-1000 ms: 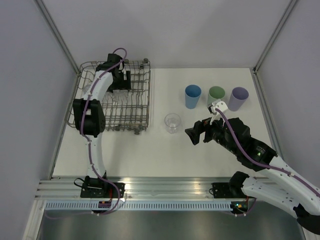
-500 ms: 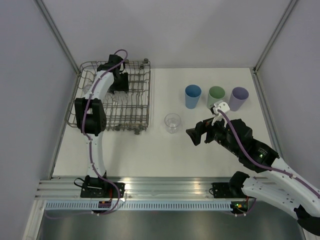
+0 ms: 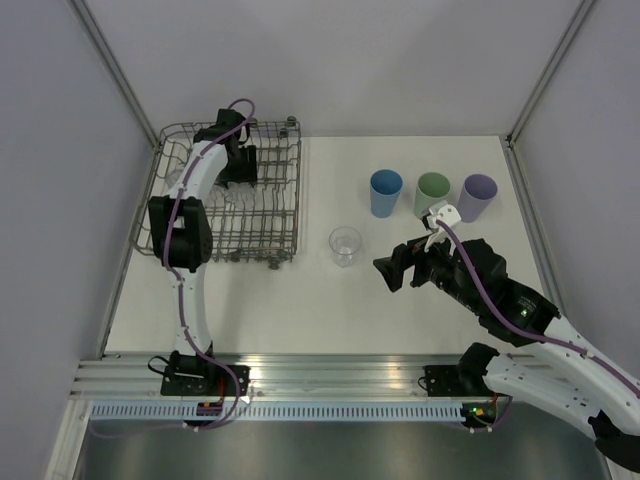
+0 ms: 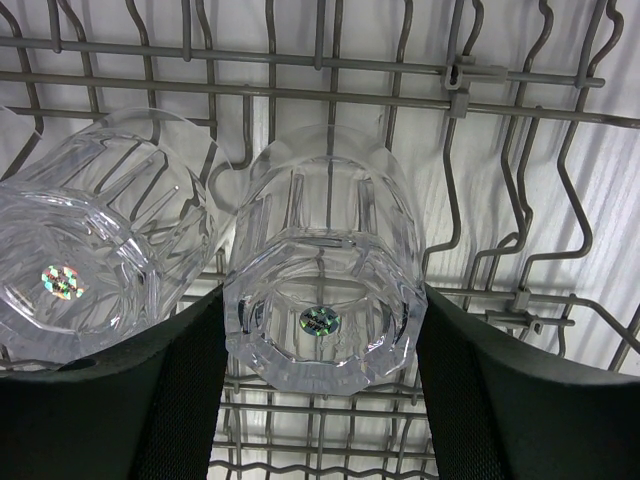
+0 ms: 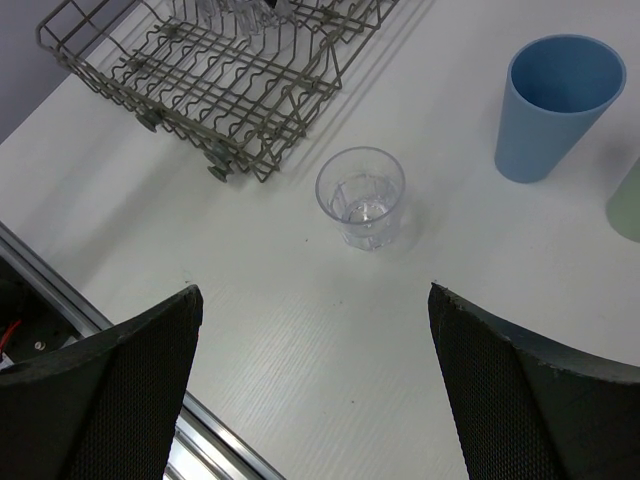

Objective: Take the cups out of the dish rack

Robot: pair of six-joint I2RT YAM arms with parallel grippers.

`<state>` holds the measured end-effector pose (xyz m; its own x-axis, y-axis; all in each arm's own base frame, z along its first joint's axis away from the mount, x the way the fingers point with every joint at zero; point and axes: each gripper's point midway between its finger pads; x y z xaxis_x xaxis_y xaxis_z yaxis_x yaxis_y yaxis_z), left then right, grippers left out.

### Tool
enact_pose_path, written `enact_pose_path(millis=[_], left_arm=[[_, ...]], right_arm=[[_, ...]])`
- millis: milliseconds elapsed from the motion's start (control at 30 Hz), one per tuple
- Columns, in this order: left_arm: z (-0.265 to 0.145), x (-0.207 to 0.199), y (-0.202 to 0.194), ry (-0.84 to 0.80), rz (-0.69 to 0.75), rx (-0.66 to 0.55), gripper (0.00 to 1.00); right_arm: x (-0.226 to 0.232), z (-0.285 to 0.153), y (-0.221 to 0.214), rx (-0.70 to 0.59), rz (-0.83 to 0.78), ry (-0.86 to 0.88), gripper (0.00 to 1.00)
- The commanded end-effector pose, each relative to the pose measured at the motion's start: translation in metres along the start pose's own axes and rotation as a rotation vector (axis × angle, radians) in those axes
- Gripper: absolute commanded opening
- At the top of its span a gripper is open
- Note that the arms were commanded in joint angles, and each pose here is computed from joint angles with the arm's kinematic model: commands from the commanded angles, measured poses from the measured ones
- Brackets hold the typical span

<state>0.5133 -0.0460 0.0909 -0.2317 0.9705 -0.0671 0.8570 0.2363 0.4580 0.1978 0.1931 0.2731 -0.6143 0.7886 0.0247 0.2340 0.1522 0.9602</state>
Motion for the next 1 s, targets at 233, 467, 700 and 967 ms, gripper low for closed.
enact_pose_path(millis=[233, 467, 700, 967], left_arm=[[-0.119, -0.021, 0.046, -0.166, -0.047, -0.206, 0.02], [-0.211, -0.052, 0.045, -0.432, -0.088, -0.288, 0.02], [-0.307, -0.081, 0.005, -0.808, -0.119, -0.390, 0.02], [-0.378, -0.106, -0.067, -1.305, -0.205, -0.340, 0.02]], right_arm=[[-0.004, -0.003, 0.012, -0.032, -0.005, -0.020, 0.98], [0.000, -0.004, 0.020, -0.061, 0.019, -0.007, 0.98], [0.007, -0.004, 0.033, -0.163, 0.120, 0.025, 0.98], [0.053, -0.011, 0.068, -0.288, 0.214, 0.283, 0.98]])
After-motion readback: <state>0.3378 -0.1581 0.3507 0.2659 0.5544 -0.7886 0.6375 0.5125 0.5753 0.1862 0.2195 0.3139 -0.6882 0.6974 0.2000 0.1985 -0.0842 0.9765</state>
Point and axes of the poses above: each gripper's point midway between its finger pads, its own z axis out along the fingers, its own x axis along the line the jaws close on, y = z × x, and after that the axes turned 11 degrees about -z, right-handed
